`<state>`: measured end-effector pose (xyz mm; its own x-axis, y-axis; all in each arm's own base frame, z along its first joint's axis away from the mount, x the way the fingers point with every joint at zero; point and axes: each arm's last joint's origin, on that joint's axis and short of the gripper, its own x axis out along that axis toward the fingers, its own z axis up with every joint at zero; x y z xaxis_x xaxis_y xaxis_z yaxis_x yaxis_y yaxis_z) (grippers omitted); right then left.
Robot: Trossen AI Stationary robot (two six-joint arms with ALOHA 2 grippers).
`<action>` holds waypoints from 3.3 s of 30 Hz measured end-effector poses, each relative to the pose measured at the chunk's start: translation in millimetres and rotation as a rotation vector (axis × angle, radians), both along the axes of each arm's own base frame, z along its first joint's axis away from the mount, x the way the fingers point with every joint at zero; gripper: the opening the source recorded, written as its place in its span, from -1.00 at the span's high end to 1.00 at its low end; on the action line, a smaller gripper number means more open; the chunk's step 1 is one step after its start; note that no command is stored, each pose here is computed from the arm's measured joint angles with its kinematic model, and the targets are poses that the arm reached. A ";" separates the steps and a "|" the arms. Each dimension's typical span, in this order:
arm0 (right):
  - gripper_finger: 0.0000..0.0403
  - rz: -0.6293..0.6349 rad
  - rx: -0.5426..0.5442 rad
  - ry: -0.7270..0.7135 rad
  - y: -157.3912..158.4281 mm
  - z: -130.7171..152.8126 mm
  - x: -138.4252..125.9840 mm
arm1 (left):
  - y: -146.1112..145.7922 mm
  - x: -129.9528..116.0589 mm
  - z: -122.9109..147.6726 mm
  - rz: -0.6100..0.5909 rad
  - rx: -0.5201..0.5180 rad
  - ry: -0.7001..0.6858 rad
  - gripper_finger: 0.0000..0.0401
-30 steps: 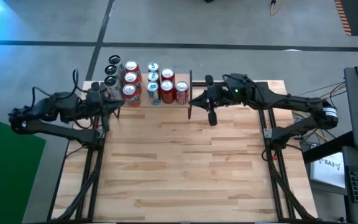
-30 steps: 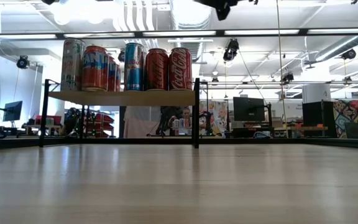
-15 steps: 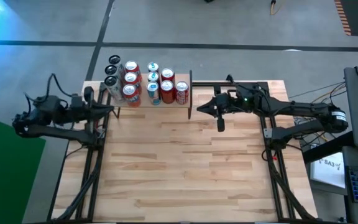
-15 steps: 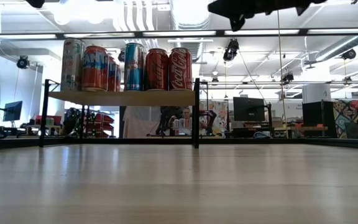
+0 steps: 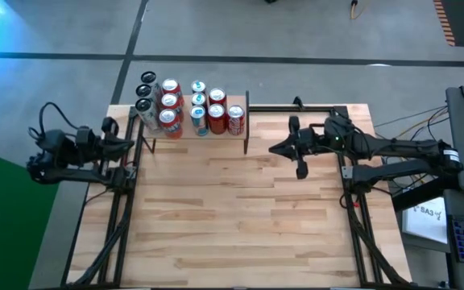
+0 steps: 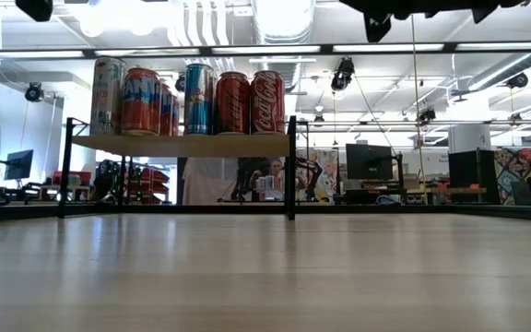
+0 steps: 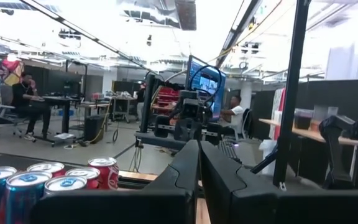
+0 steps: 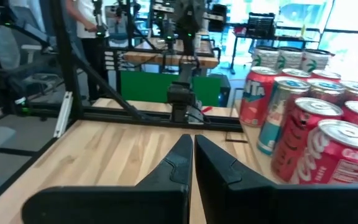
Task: Place canned beverage on shelf
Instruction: Return to Home Position
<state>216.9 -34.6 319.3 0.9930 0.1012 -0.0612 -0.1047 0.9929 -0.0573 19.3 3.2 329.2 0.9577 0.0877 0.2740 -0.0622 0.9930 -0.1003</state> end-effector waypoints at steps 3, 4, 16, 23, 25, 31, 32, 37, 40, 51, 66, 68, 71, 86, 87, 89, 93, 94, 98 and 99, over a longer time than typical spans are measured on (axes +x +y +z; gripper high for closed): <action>0.95 0.023 -0.017 -0.005 5.3 -1.2 -2.2 | 0.2 -2.7 -7.0 -0.001 -0.004 -0.014 1.00; 0.95 0.030 -0.022 -0.005 6.9 -2.3 -3.2 | 0.2 -2.8 -9.4 -0.001 -0.005 -0.014 1.00; 0.95 0.043 -0.034 -0.056 13.2 -15.2 -21.6 | -2.1 8.6 -24.6 -0.040 0.046 0.053 1.00; 0.95 0.041 -0.022 -0.107 15.8 -30.0 -39.3 | -3.6 14.5 -33.3 -0.071 0.078 0.089 1.00; 0.95 0.034 -0.021 -0.116 16.3 -34.9 -44.4 | -3.9 18.0 -37.1 -0.071 0.078 0.088 1.00; 0.96 0.033 -0.005 -0.143 18.1 -46.0 -56.3 | -5.1 32.8 -56.9 -0.073 0.079 0.116 1.00; 0.96 0.033 -0.001 -0.143 18.4 -47.9 -57.9 | -5.3 35.0 -60.1 -0.073 0.080 0.119 1.00; 0.96 0.032 0.008 -0.154 19.3 -52.2 -64.1 | -5.9 42.7 -72.2 -0.076 0.074 0.131 1.00; 0.96 0.034 0.029 -0.162 20.0 -54.5 -68.3 | -6.3 47.1 -80.1 -0.077 0.073 0.145 1.00; 0.96 0.035 0.086 -0.195 23.6 -87.3 -92.0 | -7.2 58.4 -105.5 -0.081 0.069 0.208 1.00; 0.96 0.015 0.064 -0.262 25.6 -123.1 -109.2 | -11.1 72.6 -135.1 -0.167 0.100 0.116 1.00; 0.96 0.015 0.063 -0.262 25.7 -128.8 -110.0 | -12.1 73.9 -139.2 -0.198 0.105 0.101 1.00; 0.96 0.014 0.055 -0.263 25.8 -129.6 -110.9 | -13.3 75.8 -147.0 -0.234 0.112 0.106 1.00; 0.96 0.006 0.030 -0.196 25.5 -136.7 -109.5 | -12.8 77.6 -154.0 -0.213 0.129 0.182 1.00; 0.96 0.006 0.041 -0.190 25.5 -137.1 -109.5 | -12.8 77.6 -153.9 -0.214 0.122 0.182 1.00; 0.96 0.008 0.082 -0.181 25.4 -137.6 -109.2 | -12.8 77.6 -154.0 -0.220 0.087 0.183 1.00; 0.96 0.009 0.139 -0.156 25.5 -139.5 -108.8 | -12.7 77.7 -154.1 -0.226 0.045 0.186 1.00; 0.96 0.008 0.132 -0.148 25.4 -140.4 -108.7 | -12.7 77.7 -154.1 -0.226 0.045 0.186 1.00; 0.95 0.007 0.067 -0.142 25.4 -141.6 -108.2 | -12.7 77.7 -154.2 -0.225 0.045 0.187 1.00; 0.96 0.007 0.056 -0.142 25.4 -141.7 -108.1 | -12.7 77.7 -154.2 -0.225 0.045 0.187 1.00</action>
